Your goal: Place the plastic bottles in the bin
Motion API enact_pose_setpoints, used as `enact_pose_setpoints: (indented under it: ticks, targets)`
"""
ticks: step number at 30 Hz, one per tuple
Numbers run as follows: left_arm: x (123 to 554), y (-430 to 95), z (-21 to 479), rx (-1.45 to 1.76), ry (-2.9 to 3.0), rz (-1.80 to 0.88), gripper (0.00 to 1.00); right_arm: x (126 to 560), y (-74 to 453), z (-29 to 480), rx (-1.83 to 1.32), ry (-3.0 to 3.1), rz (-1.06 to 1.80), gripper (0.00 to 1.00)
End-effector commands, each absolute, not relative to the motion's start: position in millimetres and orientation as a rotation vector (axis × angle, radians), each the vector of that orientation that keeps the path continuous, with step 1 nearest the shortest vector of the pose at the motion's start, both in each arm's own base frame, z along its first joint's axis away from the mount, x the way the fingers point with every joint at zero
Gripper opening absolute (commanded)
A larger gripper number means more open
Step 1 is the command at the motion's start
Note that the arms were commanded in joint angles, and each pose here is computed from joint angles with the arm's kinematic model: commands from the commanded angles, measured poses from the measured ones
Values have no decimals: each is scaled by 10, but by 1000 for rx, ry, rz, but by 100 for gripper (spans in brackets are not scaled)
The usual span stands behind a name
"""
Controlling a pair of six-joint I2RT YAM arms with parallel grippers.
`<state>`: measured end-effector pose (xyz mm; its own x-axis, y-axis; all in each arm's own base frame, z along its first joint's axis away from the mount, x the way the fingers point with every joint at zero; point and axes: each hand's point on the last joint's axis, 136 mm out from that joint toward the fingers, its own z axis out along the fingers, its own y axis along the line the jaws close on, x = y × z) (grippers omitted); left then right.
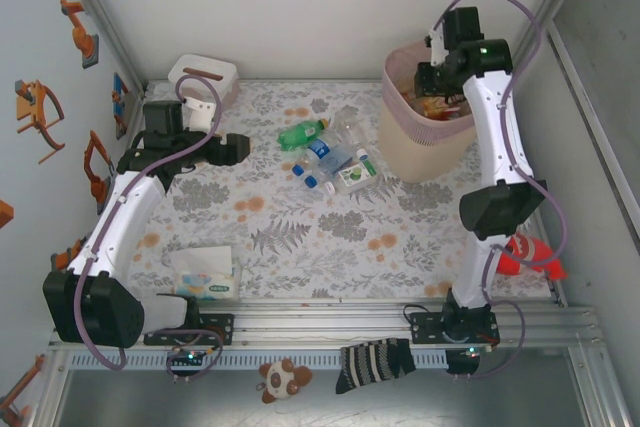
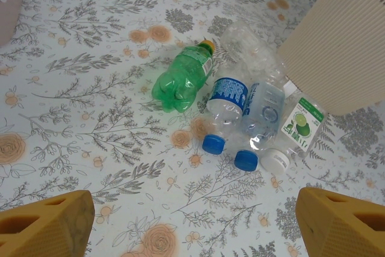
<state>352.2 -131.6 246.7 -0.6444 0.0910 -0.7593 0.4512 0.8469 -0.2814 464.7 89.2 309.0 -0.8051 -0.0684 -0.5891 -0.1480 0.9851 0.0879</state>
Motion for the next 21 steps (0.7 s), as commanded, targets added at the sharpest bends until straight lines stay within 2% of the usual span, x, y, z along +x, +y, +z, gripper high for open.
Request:
enact_pose_setpoints:
  ticks: [1,10,14,21]
  targets:
    - [3511,-1306,2538,394,2211,-591,86,4438,955,3466,-143,2435,177,28]
    - [3520,-1315,2522,393,2216,-598,86,4134,1520,3667,-251,2365,237,28]
    - [3517,-1324,2529,394,2214,-606,86,4102,1839,3534,-347,2367,237,28]
    - [3512,-1319,2544,393,2210,-603,86,4318,2272,3070,-472,2410,142,28]
